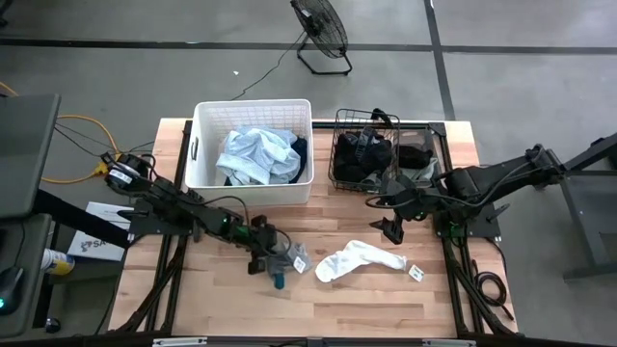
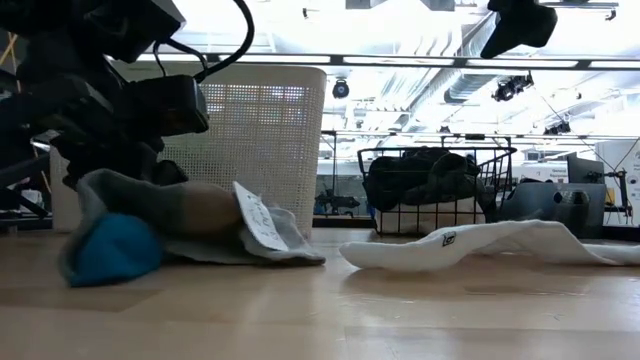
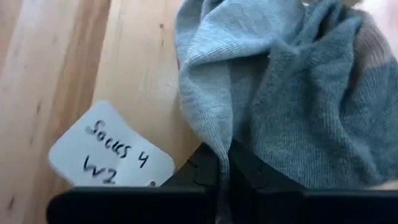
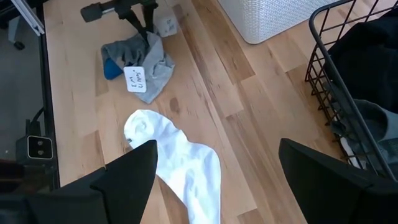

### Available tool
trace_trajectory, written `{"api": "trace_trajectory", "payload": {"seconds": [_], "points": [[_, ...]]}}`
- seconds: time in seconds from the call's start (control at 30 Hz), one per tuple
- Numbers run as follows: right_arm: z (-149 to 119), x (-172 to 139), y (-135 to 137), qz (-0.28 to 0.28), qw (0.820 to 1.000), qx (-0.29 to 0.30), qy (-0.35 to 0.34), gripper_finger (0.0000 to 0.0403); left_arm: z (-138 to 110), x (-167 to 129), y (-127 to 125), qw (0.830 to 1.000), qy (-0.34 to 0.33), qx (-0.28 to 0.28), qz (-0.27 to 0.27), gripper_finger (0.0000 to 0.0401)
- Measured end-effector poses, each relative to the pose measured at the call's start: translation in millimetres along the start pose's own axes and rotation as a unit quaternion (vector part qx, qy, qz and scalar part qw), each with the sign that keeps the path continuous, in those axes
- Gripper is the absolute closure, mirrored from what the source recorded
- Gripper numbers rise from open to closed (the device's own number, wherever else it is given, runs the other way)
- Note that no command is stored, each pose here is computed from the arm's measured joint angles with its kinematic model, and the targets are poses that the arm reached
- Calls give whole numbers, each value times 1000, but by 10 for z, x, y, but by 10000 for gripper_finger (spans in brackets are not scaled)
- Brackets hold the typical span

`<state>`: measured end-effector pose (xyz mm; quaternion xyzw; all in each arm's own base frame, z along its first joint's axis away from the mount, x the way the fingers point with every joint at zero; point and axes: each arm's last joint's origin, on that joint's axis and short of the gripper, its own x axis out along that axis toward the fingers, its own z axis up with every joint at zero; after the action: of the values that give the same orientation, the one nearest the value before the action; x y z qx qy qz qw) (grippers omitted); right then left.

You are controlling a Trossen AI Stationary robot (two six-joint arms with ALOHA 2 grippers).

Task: Pick & Place Cloths
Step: Put the gray sock into the black bin

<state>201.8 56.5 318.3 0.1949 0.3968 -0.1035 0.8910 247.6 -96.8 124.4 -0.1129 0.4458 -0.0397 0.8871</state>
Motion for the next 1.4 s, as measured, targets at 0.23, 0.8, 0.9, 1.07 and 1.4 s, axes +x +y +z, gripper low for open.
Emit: {"api": "trace_trajectory", "payload": {"seconds": [0.23, 0.8, 0.9, 1.07, 1.4], "points": [[3, 0, 2, 1, 1000, 0, -1, 76, 213, -163, -116, 999, 5, 25, -19, 397], [159, -28, 152, 66, 993, -25, -90, 76, 1265, -951, -493, 975, -50, 183, 116, 400], [203, -49, 197, 75, 989, -32, -124, 76, 1412, -1077, -536, 967, -84, 193, 142, 400], [275, -81, 242, 77, 981, -31, -177, 76, 1611, -1276, -575, 947, -136, 199, 212, 401], [440, 121, 382, 63, 964, -74, -247, 76, 1829, -1520, -637, 915, -182, 244, 263, 401]]}}
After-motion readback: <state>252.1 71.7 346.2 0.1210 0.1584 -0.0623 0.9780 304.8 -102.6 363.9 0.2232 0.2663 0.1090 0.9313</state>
